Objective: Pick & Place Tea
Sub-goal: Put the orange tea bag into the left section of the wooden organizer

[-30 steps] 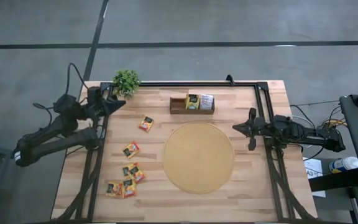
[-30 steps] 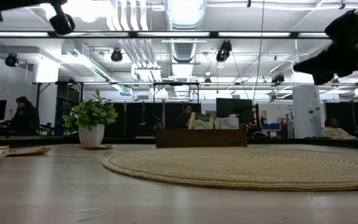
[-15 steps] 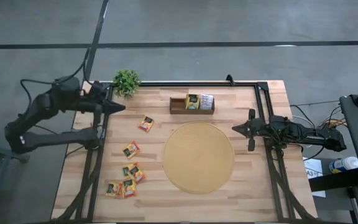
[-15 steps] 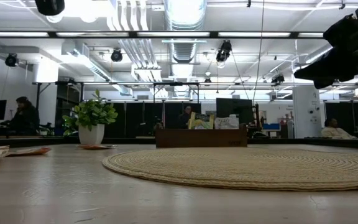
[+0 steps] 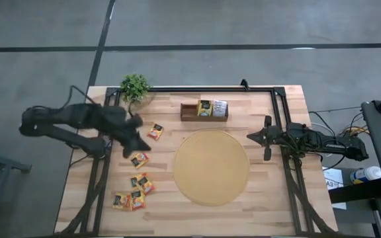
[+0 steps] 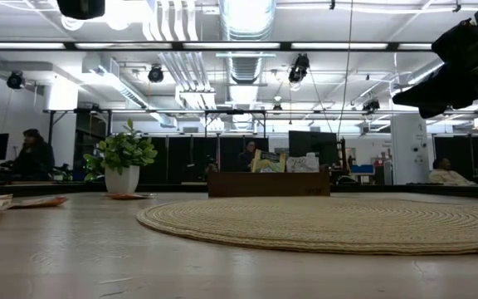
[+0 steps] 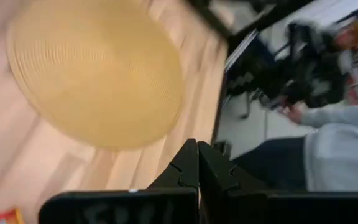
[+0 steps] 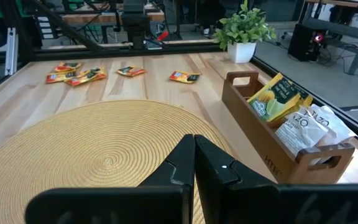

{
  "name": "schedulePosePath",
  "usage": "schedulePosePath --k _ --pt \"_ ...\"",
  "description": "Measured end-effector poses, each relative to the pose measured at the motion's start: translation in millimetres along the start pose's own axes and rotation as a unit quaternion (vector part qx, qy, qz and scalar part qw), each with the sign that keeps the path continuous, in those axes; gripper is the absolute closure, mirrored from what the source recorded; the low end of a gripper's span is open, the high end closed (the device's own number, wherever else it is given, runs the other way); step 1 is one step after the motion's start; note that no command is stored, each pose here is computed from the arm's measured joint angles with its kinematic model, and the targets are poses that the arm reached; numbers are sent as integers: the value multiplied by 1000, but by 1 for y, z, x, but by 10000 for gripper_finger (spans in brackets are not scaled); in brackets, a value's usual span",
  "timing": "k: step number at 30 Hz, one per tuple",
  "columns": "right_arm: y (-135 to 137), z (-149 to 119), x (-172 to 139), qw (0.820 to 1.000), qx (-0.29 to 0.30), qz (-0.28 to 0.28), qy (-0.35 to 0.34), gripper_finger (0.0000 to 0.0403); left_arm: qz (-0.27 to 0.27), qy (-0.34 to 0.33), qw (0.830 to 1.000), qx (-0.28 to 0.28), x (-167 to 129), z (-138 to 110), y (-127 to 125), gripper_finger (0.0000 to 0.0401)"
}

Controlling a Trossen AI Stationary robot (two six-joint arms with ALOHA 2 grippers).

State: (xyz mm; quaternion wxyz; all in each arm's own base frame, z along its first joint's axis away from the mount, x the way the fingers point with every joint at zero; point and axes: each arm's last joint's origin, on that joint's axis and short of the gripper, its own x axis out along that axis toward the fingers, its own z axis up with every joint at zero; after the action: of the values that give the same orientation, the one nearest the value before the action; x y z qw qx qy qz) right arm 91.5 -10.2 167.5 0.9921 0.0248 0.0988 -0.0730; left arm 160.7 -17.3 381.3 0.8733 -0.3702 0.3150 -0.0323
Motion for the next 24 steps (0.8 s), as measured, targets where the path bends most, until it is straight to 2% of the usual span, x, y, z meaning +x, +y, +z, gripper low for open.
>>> schedulePosePath --k 5,11,14,20,24 --pt "0 0 0 1000 0 0 0 394 6 19 1000 -9 10 -16 -16 401" --pt "0 0 0 1000 0 0 0 394 85 36 995 -26 22 -30 -15 401" --pt "0 0 0 1000 0 0 0 394 96 53 994 -25 30 -34 -13 401" --pt "0 0 0 1000 0 -1 -1 394 135 118 983 -28 61 -45 0 400" --pt "0 0 0 1000 0 -1 -1 394 115 180 976 -33 79 -54 5 373"
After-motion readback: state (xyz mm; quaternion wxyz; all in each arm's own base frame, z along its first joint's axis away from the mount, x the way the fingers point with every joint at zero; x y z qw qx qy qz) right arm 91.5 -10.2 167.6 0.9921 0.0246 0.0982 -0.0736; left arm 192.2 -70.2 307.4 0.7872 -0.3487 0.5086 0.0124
